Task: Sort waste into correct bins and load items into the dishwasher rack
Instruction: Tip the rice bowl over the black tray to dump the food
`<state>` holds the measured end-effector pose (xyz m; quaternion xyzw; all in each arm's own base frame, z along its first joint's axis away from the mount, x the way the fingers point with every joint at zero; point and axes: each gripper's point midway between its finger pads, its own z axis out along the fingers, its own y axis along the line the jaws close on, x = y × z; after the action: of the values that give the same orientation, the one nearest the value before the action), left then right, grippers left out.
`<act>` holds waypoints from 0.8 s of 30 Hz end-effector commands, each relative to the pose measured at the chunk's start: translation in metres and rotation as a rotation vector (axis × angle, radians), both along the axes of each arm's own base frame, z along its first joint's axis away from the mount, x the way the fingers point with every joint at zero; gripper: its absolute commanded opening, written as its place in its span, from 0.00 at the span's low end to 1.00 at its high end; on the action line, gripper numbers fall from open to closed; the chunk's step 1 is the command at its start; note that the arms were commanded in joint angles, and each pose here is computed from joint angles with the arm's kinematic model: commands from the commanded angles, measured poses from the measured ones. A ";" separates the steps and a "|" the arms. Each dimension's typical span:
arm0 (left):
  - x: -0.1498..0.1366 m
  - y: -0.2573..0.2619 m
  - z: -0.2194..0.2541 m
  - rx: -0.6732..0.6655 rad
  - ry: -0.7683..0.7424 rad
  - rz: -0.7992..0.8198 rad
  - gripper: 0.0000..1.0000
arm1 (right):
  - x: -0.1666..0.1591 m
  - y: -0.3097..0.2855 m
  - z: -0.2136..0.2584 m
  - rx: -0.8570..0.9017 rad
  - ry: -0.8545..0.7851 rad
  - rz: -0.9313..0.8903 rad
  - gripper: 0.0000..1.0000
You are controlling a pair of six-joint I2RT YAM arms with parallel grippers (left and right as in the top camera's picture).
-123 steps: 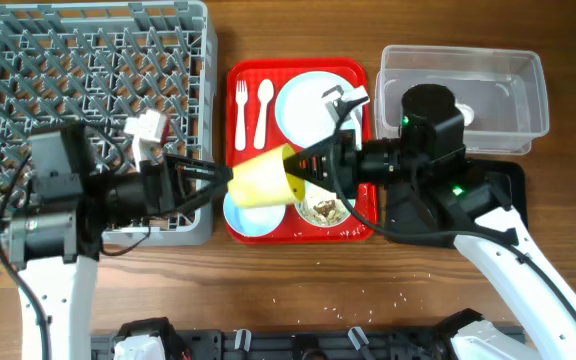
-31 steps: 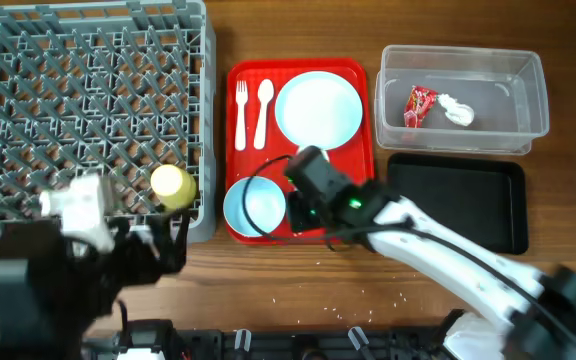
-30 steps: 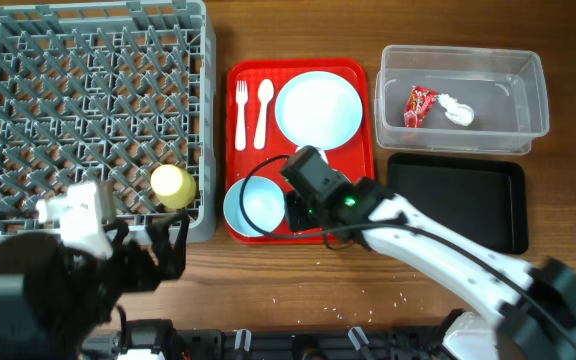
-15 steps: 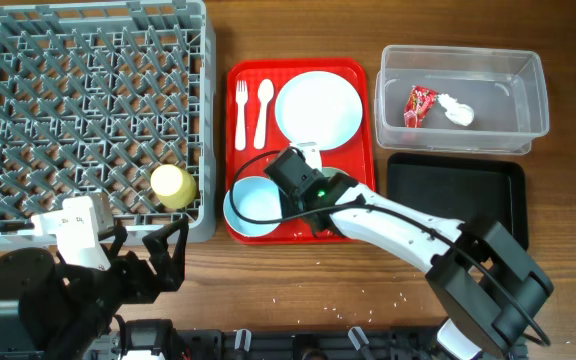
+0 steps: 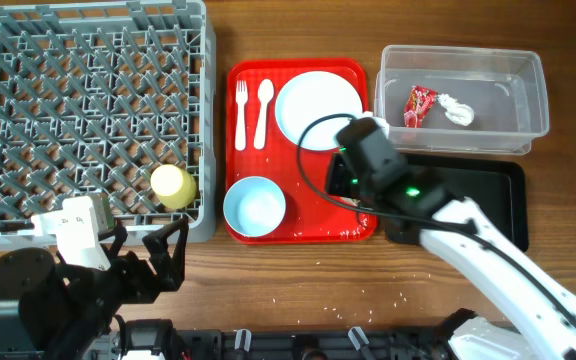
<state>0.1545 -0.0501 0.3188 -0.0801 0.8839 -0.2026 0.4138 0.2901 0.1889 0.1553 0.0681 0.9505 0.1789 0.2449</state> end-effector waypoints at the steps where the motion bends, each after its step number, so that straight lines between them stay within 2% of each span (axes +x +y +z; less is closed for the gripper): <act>1: 0.000 -0.002 0.003 0.001 -0.009 -0.019 1.00 | -0.013 -0.012 0.038 0.206 0.003 0.137 0.04; 5: 0.000 -0.002 0.003 0.001 -0.009 -0.019 1.00 | -0.018 -0.071 0.035 0.360 0.059 0.176 0.04; 9: 0.000 -0.002 0.003 0.001 -0.009 -0.019 1.00 | -0.026 -0.102 0.020 0.651 -0.103 0.333 0.04; 13: 0.000 -0.002 0.003 0.001 -0.009 -0.019 1.00 | -0.020 -0.109 -0.009 0.802 -0.158 0.340 0.04; 15: 0.000 -0.002 0.003 0.001 -0.009 -0.019 1.00 | -0.014 -0.117 -0.003 0.893 -0.219 0.326 0.04; 20: 0.000 -0.002 0.003 0.001 -0.009 -0.019 1.00 | -0.009 -0.150 0.003 0.882 -0.290 0.223 0.04; 24: 0.000 -0.002 0.003 0.001 -0.009 -0.019 1.00 | -0.012 -0.154 0.010 0.904 -0.336 0.223 0.04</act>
<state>0.1544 -0.0501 0.3187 -0.0802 0.8840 -0.2026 0.4136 0.2792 0.0349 0.1475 0.0618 0.7566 0.5862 0.2830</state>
